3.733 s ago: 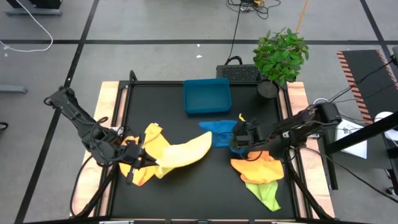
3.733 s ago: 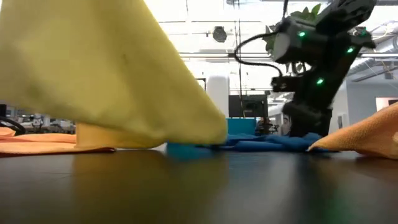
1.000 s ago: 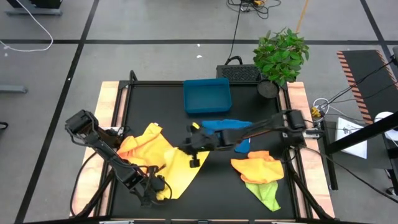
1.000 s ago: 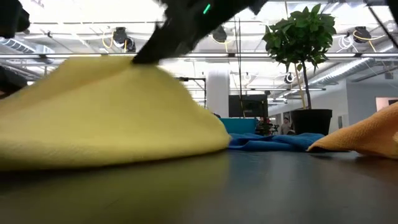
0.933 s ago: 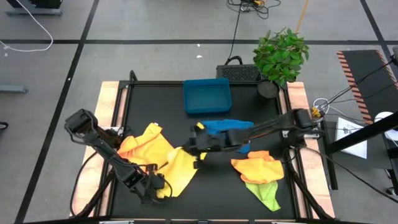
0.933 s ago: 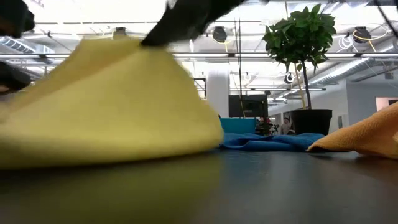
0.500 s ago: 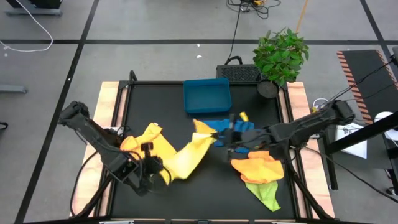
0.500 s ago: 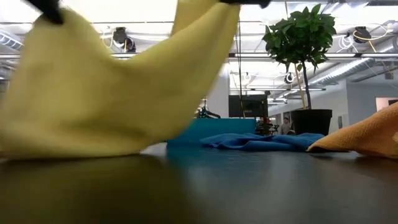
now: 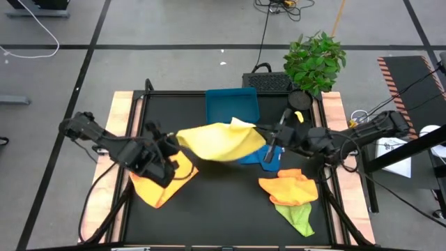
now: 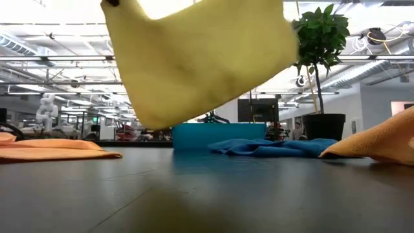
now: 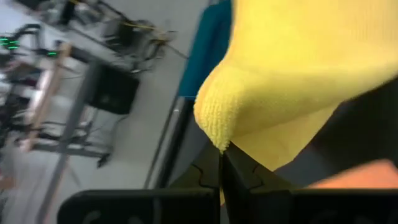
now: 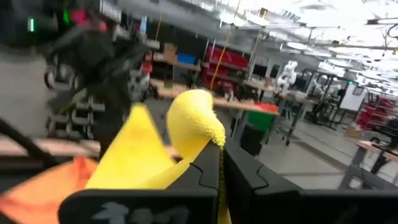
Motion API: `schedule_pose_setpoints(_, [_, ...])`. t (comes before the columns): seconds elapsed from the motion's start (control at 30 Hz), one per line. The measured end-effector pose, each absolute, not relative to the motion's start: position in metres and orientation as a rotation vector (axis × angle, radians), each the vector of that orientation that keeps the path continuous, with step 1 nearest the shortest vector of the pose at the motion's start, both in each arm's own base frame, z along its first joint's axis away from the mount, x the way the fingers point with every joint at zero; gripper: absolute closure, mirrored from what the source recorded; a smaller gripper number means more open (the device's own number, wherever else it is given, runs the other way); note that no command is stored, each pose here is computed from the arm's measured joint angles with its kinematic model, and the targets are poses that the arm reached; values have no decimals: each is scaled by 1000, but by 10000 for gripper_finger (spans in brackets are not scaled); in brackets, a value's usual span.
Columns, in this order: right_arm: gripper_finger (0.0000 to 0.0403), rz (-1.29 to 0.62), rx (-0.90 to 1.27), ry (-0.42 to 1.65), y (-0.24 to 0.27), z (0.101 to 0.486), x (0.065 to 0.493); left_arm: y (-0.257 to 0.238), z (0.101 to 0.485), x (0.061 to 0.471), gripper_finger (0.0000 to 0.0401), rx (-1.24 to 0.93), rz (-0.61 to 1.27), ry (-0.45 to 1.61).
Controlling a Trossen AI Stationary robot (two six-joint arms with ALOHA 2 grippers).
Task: Fold microfiber towels
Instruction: Fold the yellow microfiber towel
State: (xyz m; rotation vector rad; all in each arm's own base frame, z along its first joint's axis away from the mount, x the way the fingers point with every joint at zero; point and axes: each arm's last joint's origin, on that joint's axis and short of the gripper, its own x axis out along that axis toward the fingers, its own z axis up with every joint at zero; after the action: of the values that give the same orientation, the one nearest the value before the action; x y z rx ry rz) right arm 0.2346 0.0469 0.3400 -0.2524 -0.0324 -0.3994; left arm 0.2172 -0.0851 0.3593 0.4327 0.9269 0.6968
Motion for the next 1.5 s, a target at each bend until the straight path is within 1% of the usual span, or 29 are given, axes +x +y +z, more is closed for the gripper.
schedule_pose_setpoints(0.17, [403, -377, -304, 74, 50, 321, 242, -79, 356, 224, 400, 442, 760, 911])
schedule_pose_setpoints(0.27, [403, -337, -291, 99, 57, 305, 241, -90, 347, 228, 400, 481, 730, 924])
schedule_pose_setpoints(0.37, [403, -263, -328, 172, 69, 273, 236, -110, 331, 228, 401, 524, 686, 928])
schedule_pose_setpoints(0.47, [403, -219, -314, 233, 81, 232, 227, -139, 298, 227, 401, 584, 635, 932])
schedule_pose_setpoints(0.57, [403, -163, -252, 219, 92, 196, 217, -170, 256, 226, 401, 628, 573, 943])
schedule_pose_setpoints(0.7, [403, -94, -233, 293, 105, 150, 204, -208, 196, 226, 401, 672, 496, 958])
schedule_pose_setpoints(0.8, [403, -66, -188, 363, 114, 126, 202, -228, 160, 226, 401, 705, 460, 1026])
schedule_pose_setpoints(0.87, [401, -4, -170, 413, 122, 115, 202, -239, 140, 228, 401, 698, 442, 1081])
schedule_pose_setpoints(1.0, [378, 110, -124, 455, 137, 108, 209, -255, 113, 232, 392, 629, 361, 1230])
schedule_pose_setpoints(1.13, [339, 202, -91, 459, 150, 110, 214, -264, 109, 234, 369, 560, 310, 1275])
schedule_pose_setpoints(1.23, [310, 275, -71, 457, 157, 115, 215, -272, 117, 234, 349, 511, 288, 1282])
schedule_pose_setpoints(1.37, [283, 319, -33, 457, 161, 120, 213, -290, 140, 230, 325, 440, 195, 1236])
schedule_pose_setpoints(1.5, [273, 326, -19, 470, 162, 126, 208, -300, 171, 226, 315, 419, 130, 1150])
